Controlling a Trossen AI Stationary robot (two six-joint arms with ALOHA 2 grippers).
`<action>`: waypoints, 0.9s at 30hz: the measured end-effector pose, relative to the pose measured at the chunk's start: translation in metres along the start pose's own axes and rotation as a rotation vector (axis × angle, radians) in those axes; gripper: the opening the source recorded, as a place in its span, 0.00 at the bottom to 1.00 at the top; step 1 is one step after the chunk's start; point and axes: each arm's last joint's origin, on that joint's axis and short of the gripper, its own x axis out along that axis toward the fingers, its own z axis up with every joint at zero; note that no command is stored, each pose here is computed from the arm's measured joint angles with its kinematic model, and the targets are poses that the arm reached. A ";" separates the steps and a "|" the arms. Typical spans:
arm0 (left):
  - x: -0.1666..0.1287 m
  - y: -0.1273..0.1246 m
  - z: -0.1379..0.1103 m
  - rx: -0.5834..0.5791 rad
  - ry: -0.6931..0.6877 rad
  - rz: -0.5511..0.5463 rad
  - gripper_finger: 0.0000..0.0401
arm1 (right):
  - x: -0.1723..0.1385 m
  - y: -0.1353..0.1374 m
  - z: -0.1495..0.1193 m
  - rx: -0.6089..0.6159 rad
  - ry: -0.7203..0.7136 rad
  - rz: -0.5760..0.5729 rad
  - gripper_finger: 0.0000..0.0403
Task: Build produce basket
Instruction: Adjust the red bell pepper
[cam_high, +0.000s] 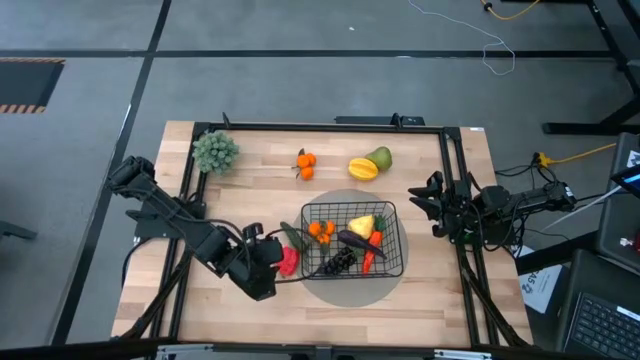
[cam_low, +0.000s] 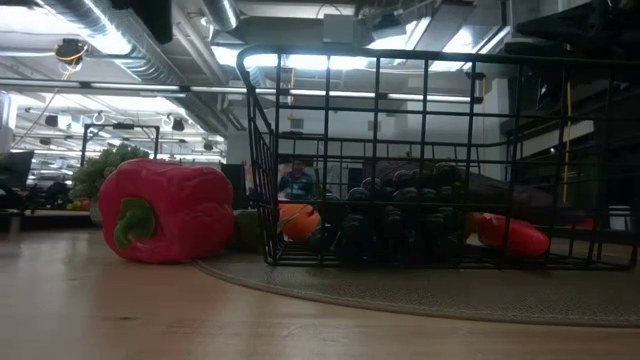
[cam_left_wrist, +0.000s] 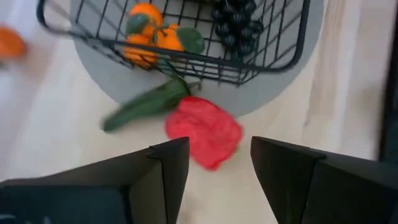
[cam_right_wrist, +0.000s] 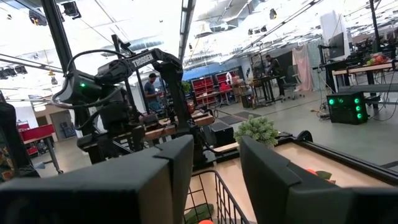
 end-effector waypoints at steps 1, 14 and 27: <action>0.001 0.001 0.000 0.079 0.004 0.007 0.40 | 0.000 0.000 0.000 0.000 0.000 0.000 0.33; 0.043 -0.007 -0.008 0.071 -0.055 -0.288 0.40 | 0.000 0.000 -0.001 0.018 0.012 -0.002 0.33; 0.102 0.023 -0.089 -0.073 -0.131 -0.426 0.40 | 0.000 0.000 -0.002 0.018 0.015 -0.003 0.33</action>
